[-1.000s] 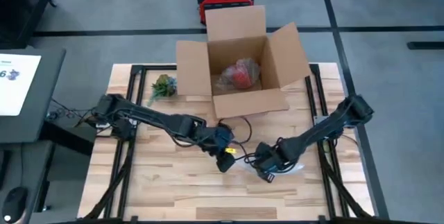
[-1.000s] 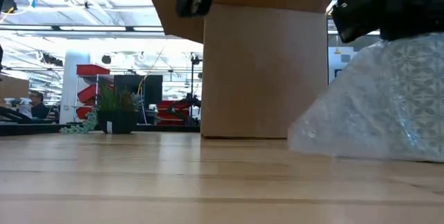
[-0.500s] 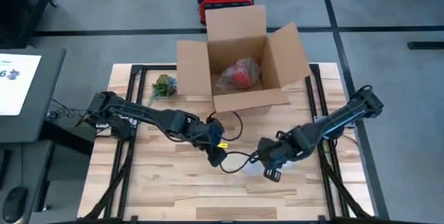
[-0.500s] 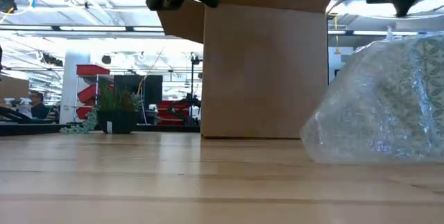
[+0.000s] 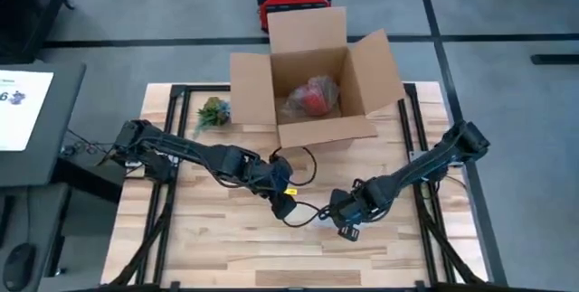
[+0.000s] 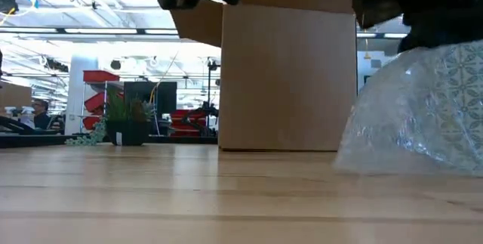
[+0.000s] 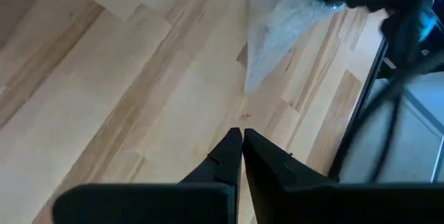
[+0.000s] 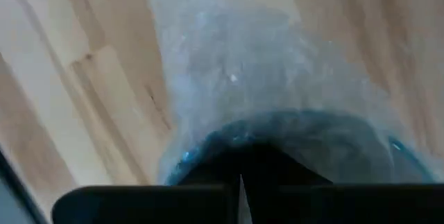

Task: Wrap mug
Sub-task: Wrap the white mug with bubble wrap

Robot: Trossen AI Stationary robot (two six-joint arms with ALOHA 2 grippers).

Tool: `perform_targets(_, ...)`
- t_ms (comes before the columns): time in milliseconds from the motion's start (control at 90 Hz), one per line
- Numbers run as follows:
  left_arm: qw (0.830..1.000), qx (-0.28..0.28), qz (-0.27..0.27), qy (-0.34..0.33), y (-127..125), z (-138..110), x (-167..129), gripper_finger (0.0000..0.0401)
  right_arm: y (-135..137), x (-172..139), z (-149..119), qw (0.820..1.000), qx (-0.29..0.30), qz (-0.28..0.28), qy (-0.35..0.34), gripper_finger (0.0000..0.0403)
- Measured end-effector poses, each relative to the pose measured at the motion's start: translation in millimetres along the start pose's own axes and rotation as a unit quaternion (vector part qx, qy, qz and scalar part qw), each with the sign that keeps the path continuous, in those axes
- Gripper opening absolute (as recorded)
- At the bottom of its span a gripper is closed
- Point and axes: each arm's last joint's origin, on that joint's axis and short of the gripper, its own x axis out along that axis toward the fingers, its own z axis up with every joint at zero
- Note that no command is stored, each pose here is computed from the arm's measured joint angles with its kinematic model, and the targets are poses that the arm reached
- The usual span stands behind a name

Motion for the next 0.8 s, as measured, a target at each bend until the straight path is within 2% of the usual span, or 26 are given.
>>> perform_targets(144, 1.000, -0.004, -0.005, -0.003, -1, 0, 0, 0.0000, 0, -23, 3, 1.000, 0.001, 0.012, -0.011, 0.0001)
perform_targets(267, 1.000, -0.010, -0.005, -0.003, -2, 0, 0, 0.0000, -2, -64, 0, 0.998, 0.010, 0.042, -0.046, 0.0001)
perform_targets(400, 1.000, -0.009, -0.008, -0.004, -3, -1, 0, 0.0000, -13, -103, -18, 0.994, 0.027, 0.073, -0.080, 0.0001)
perform_targets(500, 1.000, -0.008, -0.007, -0.002, -4, -3, 0, 0.0000, -26, -122, -37, 0.990, 0.074, 0.067, -0.095, 0.0001)
perform_targets(578, 1.000, -0.006, -0.007, -0.003, -5, -4, -1, 0.0000, -37, -123, -51, 0.988, 0.113, 0.040, -0.094, 0.0001)
perform_targets(656, 1.000, -0.007, -0.005, -0.005, -5, -4, -1, 0.0000, -41, -112, -60, 0.987, 0.140, 0.023, -0.081, 0.0001)
perform_targets(800, 1.000, -0.008, -0.004, -0.007, -5, -4, -1, 0.0000, -37, -79, -63, 0.986, 0.146, 0.057, -0.060, 0.0001)
